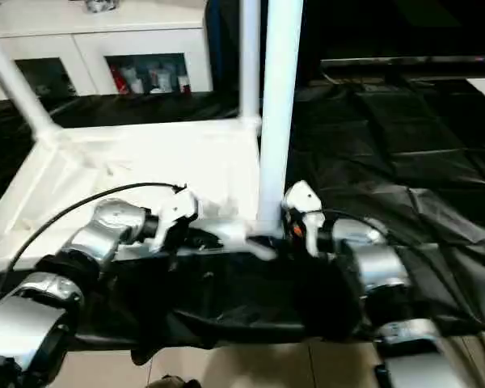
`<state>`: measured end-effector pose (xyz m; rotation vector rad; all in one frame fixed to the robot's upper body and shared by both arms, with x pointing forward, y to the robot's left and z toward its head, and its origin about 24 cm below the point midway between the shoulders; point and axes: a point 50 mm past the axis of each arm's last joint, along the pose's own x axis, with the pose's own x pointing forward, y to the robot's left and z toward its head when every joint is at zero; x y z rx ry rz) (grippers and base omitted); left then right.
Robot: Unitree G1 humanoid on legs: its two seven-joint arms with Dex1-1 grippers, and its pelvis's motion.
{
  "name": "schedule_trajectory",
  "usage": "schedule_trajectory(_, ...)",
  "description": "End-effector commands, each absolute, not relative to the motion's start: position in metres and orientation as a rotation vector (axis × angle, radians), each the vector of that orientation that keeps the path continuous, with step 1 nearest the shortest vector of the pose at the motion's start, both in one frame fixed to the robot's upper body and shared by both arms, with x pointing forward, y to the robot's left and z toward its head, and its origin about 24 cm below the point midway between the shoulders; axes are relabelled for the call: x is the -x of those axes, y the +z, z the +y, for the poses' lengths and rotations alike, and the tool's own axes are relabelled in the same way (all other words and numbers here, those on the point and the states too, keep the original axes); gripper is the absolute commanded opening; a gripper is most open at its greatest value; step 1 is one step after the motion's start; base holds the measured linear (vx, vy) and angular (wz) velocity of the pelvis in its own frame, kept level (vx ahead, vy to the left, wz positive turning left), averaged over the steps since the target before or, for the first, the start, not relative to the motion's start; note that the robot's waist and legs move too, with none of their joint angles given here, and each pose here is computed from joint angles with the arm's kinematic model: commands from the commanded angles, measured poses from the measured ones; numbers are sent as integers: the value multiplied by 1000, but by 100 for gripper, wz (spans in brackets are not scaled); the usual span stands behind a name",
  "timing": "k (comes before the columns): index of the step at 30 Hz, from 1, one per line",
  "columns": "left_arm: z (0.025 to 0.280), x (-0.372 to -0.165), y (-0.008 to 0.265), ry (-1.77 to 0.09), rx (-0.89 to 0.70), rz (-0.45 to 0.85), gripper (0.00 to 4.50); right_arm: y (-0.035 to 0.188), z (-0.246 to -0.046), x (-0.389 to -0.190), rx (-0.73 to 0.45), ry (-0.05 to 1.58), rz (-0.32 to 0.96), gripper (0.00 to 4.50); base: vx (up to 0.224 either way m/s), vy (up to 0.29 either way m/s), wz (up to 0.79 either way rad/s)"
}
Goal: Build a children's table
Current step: Rotate leg to tighten
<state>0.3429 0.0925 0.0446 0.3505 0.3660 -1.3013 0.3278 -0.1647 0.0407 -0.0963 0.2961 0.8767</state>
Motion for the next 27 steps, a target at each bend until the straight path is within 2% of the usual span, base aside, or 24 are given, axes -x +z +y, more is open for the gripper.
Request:
schedule_trajectory(1,76,-352,53,-1200,-314,318,0,20,-159,-326,56,749,372,270,0,0,0)
schedule_trajectory(4,64,-355,54,-1136,-310,313,0,14,-152,-330,3,616,373,270,0,0,0)
schedule_trajectory(5,52,-356,54,-1091,-282,316,0,9,-141,-332,-12,530,385,270,0,0,0)
schedule_trajectory(6,52,-356,54,-1091,-282,316,0,9,-141,-332,-12,530,385,270,0,0,0)
schedule_trajectory(7,44,-356,54,-1072,-261,320,0,7,-131,-332,-14,498,390,270,0,0,0)
schedule_trajectory(9,41,-356,54,-1060,-260,318,0,6,-124,-332,-16,493,388,270,0,0,0)
schedule_trajectory(11,35,-355,54,-1057,-272,308,0,7,-103,-331,-15,528,371,270,0,0,0)
schedule_trajectory(12,34,-355,54,-1056,-275,306,0,8,-98,-331,-5,545,359,270,0,0,0)
schedule_trajectory(13,34,-355,54,-1062,-274,303,0,9,-96,-331,-5,566,343,305,0,0,0)
schedule_trajectory(15,36,-355,54,-1071,-276,303,0,13,-96,-331,-18,582,315,340,0,0,0)
schedule_trajectory(17,38,-354,54,-1093,-280,298,0,17,-100,-332,-32,600,293,356,0,0,0)
schedule_trajectory(19,42,-353,53,-1120,-280,299,0,23,-106,-333,0,646,259,384,0,0,0)
schedule_trajectory(24,58,-347,52,-1256,-287,302,0,36,-127,-328,86,884,242,384,0,0,0)
schedule_trajectory(25,59,-347,52,-1259,-287,302,0,36,-128,-328,88,887,243,384,0,0,0)
schedule_trajectory(27,69,-342,50,-1350,-311,310,0,41,-140,-325,128,974,247,384,0,0,0)
